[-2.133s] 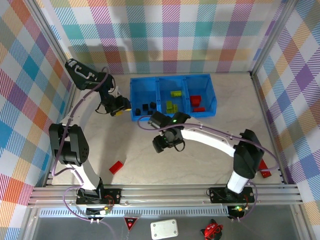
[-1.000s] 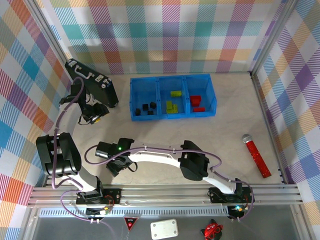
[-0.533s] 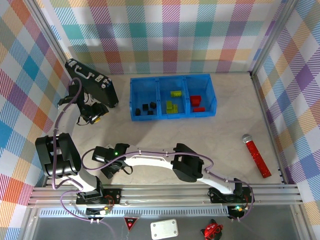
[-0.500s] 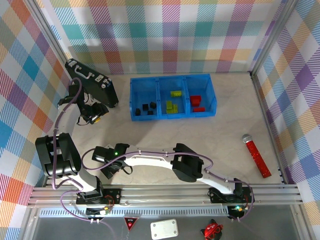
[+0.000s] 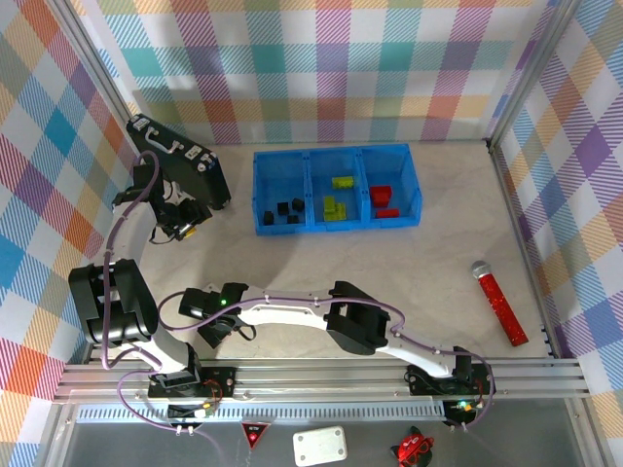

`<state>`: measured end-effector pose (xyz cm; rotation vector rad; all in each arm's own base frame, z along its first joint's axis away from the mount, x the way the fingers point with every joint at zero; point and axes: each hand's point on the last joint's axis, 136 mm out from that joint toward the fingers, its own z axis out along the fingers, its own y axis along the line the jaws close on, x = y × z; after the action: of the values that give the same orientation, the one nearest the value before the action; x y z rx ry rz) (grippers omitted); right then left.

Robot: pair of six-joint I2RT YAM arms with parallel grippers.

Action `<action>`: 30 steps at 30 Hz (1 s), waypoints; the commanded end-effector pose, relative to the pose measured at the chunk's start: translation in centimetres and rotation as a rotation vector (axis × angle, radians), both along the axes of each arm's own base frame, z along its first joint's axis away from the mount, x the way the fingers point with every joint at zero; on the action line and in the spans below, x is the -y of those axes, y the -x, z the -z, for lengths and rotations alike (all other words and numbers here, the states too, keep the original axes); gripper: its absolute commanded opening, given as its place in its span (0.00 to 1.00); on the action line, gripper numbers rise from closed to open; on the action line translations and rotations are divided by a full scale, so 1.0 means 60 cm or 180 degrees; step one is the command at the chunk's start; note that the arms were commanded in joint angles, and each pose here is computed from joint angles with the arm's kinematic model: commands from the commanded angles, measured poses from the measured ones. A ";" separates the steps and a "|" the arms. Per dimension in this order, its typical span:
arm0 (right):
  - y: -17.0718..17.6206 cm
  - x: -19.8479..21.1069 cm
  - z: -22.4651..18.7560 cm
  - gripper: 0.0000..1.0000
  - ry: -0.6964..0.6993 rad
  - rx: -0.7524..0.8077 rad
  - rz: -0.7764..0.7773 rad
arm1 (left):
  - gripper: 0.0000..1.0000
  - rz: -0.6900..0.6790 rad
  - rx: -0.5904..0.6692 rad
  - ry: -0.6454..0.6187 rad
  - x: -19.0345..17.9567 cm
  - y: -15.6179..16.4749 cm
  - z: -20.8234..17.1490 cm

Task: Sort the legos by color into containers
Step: Pick up the lego from the bottom-left of the table.

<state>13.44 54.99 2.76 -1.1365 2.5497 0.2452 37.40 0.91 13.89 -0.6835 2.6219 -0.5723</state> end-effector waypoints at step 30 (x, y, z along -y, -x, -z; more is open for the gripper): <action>-0.028 0.087 -0.063 0.60 -0.0017 0.0275 0.0352 | 0.53 -0.0020 0.0052 0.0075 -0.001 0.005 -0.005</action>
<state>14.31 50.31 3.77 -1.0612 2.5393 0.1270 37.24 0.76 14.09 -0.6766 2.6147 -0.5820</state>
